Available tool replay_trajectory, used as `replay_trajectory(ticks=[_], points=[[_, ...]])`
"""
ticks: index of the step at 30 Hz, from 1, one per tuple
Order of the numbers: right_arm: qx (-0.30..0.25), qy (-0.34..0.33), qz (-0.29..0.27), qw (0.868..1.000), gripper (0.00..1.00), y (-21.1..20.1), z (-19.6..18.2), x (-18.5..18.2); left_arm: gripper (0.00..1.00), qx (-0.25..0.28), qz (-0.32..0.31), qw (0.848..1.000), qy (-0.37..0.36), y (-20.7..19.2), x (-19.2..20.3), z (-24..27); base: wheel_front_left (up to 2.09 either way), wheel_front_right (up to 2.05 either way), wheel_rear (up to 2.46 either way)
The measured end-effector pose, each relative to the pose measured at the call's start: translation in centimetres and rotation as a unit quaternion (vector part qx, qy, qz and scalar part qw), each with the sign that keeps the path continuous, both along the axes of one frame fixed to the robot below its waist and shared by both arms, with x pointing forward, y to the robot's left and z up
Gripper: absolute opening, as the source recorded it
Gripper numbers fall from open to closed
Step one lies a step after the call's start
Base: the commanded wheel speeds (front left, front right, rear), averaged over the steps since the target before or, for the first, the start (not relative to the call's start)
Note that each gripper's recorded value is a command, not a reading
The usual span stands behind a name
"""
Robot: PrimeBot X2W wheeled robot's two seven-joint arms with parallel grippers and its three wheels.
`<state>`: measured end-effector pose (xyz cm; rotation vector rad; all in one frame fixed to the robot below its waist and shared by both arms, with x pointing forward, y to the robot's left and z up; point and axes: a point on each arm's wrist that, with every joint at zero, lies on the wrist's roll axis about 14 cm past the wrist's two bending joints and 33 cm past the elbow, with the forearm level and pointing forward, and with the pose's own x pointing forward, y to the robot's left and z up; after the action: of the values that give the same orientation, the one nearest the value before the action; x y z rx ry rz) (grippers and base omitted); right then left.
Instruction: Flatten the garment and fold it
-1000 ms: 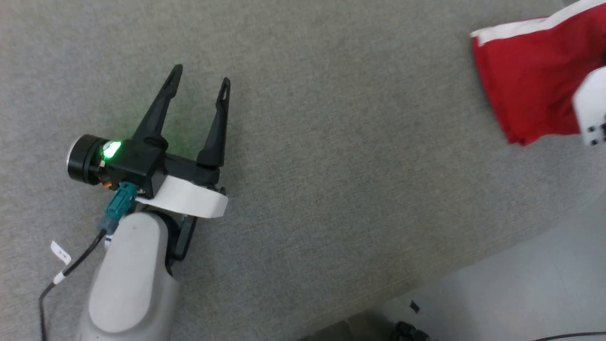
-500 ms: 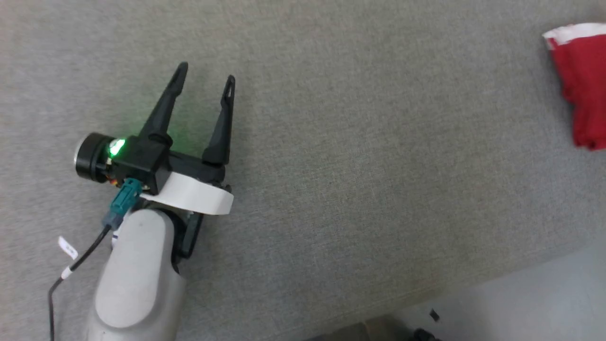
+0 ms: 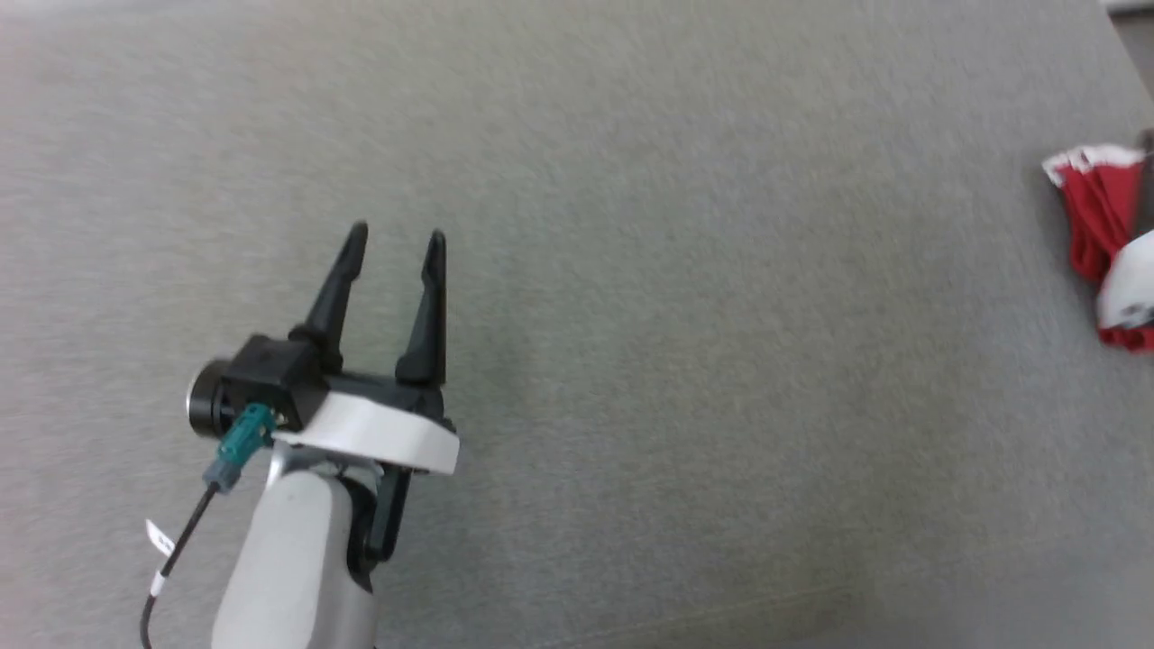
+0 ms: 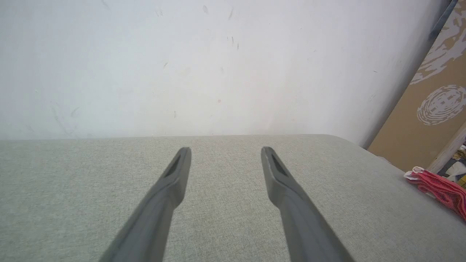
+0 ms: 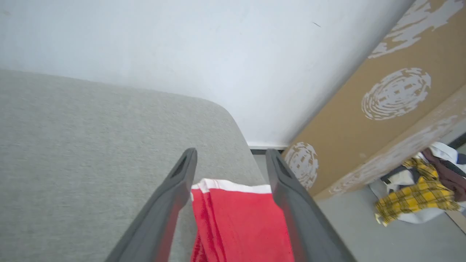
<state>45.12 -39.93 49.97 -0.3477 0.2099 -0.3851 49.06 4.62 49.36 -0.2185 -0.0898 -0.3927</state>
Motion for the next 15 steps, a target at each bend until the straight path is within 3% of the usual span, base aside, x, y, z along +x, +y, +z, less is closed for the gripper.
replay_trajectory(ticks=[5, 15], points=[[0.057, -0.085, 0.077, 0.992, 1.0, 6.5, 1.6, 0.1, 1.0, 0.007, 0.034, 0.999, -0.007, 2.7, -1.6, 1.5, 0.0, 0.0, 0.0], [0.154, -0.187, 0.168, 0.955, 1.0, 16.1, 4.8, -3.4, 1.0, 0.009, 0.113, 0.994, -0.008, 8.3, -5.5, 3.0, 0.0, 0.0, 0.0]])
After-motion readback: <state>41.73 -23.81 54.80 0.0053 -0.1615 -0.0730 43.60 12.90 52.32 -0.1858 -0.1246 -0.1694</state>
